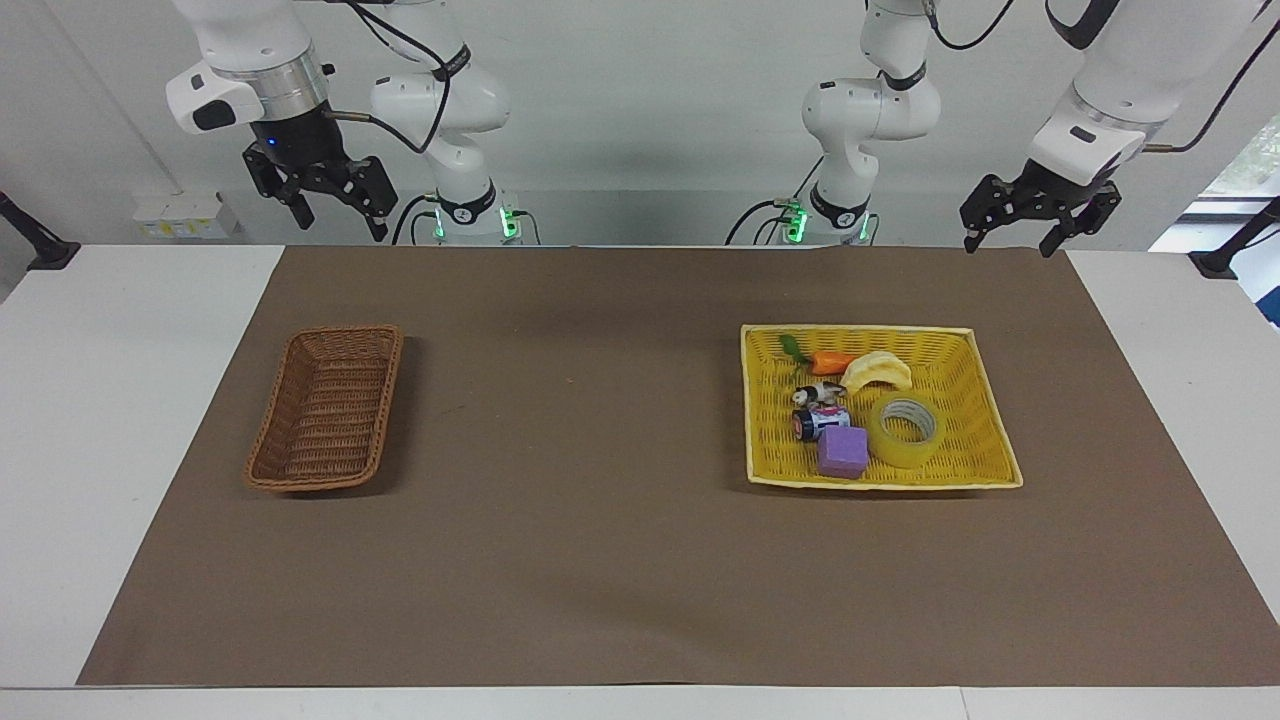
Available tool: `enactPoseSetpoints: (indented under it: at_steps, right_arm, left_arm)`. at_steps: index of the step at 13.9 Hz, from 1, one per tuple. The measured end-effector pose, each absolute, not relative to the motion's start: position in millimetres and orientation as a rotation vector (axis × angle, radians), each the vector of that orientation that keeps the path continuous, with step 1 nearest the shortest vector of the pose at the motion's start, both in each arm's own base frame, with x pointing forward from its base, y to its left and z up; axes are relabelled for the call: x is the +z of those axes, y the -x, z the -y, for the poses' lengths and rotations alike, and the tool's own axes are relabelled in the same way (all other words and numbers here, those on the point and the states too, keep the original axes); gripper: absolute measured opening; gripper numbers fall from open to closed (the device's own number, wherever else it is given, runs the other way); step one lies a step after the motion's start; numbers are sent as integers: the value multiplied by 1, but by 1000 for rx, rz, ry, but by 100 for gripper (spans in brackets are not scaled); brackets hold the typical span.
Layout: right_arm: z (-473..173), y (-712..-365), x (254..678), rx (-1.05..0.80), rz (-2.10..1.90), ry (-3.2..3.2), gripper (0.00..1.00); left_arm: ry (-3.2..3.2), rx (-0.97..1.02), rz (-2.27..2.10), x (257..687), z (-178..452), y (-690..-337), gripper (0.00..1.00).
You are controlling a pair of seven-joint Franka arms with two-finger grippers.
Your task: Move tape to another basket
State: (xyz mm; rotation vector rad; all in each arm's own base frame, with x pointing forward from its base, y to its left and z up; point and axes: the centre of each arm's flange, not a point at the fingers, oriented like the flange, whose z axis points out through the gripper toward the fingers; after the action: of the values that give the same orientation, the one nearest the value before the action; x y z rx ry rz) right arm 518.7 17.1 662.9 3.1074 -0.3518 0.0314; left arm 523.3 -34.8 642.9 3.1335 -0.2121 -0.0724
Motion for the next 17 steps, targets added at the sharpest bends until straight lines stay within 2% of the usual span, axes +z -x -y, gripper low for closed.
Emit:
enactPoseSetpoints:
  at_steps: [17]
  right_arm:
    - [-17,-519,663,31,352,-3107,100]
  left_arm:
    - [-3132,-75,224,642,34,-523,100]
